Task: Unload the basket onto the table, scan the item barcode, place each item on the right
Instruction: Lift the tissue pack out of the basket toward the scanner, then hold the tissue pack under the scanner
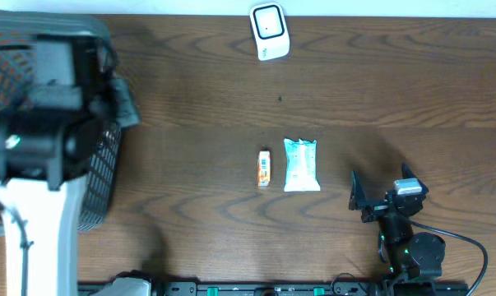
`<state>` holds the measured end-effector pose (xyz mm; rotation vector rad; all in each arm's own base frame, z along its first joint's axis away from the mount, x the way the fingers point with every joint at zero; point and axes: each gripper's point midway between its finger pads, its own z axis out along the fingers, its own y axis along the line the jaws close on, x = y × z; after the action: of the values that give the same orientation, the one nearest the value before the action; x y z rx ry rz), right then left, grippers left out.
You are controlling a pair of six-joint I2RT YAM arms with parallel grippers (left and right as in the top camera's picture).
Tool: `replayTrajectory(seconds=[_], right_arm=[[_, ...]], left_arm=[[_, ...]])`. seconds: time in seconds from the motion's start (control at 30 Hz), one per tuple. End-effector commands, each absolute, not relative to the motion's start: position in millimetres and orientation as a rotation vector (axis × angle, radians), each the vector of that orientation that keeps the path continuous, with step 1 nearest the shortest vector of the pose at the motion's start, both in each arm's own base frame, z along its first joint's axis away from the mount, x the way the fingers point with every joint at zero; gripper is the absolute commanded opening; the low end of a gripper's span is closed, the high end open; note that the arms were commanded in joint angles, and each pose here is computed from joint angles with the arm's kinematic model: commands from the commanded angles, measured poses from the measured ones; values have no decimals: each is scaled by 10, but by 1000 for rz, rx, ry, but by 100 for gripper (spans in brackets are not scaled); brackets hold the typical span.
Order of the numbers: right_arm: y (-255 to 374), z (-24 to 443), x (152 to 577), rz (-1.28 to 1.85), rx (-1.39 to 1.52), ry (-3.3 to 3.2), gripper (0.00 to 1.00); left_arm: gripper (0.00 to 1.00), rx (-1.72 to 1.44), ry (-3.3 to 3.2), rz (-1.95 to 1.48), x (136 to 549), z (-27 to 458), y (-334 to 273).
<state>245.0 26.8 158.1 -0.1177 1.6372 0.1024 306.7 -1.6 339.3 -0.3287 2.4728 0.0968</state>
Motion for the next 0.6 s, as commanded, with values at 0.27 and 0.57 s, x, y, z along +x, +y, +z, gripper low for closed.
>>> replayTrajectory(seconds=[0.27,0.57], right_arm=[[295,1571,2446,107,-130,1640,99],[295,1571,2446,107,-130,1640,99]], left_arm=[[8,-166,2891,457,3341,2080,-722],[8,-103,3017,727,3347,1212,-1163]])
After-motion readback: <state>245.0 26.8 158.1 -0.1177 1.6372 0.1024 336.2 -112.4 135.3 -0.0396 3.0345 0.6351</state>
